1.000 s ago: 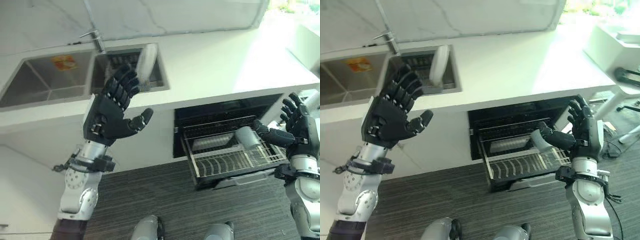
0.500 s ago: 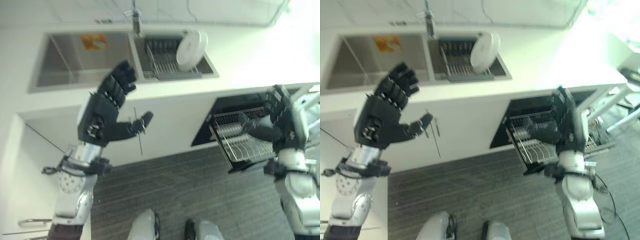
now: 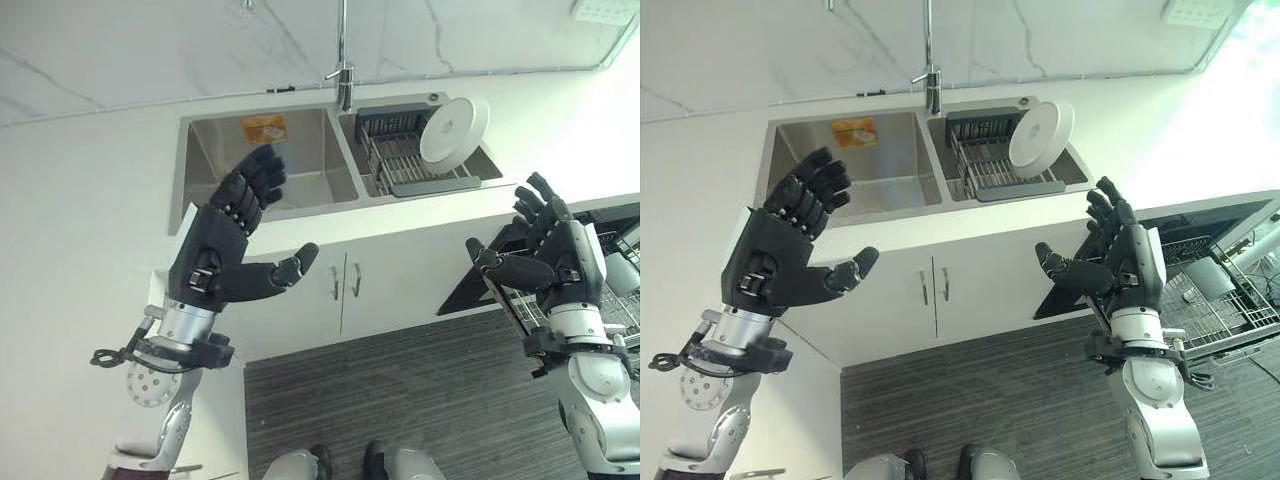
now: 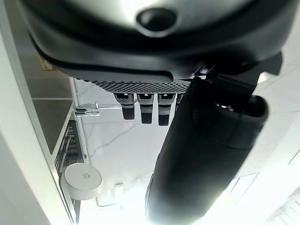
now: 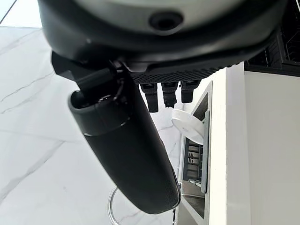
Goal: Place the dishes in the dishwasher.
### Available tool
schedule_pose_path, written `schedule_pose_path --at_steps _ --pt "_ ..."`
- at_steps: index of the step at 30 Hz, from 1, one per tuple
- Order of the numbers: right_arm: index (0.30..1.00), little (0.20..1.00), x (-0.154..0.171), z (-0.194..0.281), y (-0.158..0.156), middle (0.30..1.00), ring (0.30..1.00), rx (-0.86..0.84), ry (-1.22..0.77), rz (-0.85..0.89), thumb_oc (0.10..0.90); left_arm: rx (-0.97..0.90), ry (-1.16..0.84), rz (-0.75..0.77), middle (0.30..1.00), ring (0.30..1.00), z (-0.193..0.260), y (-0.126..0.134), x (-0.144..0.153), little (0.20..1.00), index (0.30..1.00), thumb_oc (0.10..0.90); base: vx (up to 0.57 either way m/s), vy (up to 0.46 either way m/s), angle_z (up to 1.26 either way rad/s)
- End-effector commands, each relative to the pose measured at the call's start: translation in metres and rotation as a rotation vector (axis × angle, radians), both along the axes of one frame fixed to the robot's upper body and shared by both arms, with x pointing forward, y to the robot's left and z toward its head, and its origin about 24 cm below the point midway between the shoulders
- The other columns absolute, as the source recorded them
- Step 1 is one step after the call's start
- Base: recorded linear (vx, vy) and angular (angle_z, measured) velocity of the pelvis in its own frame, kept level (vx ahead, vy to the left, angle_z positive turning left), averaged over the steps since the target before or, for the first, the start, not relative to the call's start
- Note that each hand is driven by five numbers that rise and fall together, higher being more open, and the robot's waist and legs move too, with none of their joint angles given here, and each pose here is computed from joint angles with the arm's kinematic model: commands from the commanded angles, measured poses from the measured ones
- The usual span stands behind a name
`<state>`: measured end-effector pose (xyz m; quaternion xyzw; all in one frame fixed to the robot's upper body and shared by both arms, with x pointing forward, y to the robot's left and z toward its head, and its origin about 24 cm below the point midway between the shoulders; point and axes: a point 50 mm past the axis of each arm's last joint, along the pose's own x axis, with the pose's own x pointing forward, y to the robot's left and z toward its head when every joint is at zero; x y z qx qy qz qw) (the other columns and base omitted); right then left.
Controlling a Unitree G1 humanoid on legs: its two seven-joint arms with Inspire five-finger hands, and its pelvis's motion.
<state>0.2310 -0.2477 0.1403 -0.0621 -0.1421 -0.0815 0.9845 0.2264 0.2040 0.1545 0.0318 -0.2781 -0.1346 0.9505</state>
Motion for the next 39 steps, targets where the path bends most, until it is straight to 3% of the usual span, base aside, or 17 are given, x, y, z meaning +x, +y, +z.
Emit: schedule_pose_path --at_steps 1,27,39 --pt "0.900 0.900 -0.001 0.053 0.001 0.900 0.900 -0.059 -0.280 0.044 0.800 -0.015 -0.230 -0.058 0.900 0.900 0.037 -0.013 -0.009 0.900 0.900 0.800 0.05 -0.132 -0.15" --pt "0.900 0.900 -0.005 0.044 0.017 0.900 0.900 0.044 -0.293 0.088 0.800 0.128 -0.331 -0.104 0.900 0.900 0.049 -0.028 -0.011 0.900 0.900 0.800 0.20 0.081 -0.09" --pt "0.900 0.900 -0.004 0.052 0.018 0.900 0.900 0.027 -0.302 0.208 0.800 0.217 -0.392 -0.081 0.900 0.900 0.063 -0.033 -0.012 0.900 0.900 0.800 0.04 -0.148 -0.06"
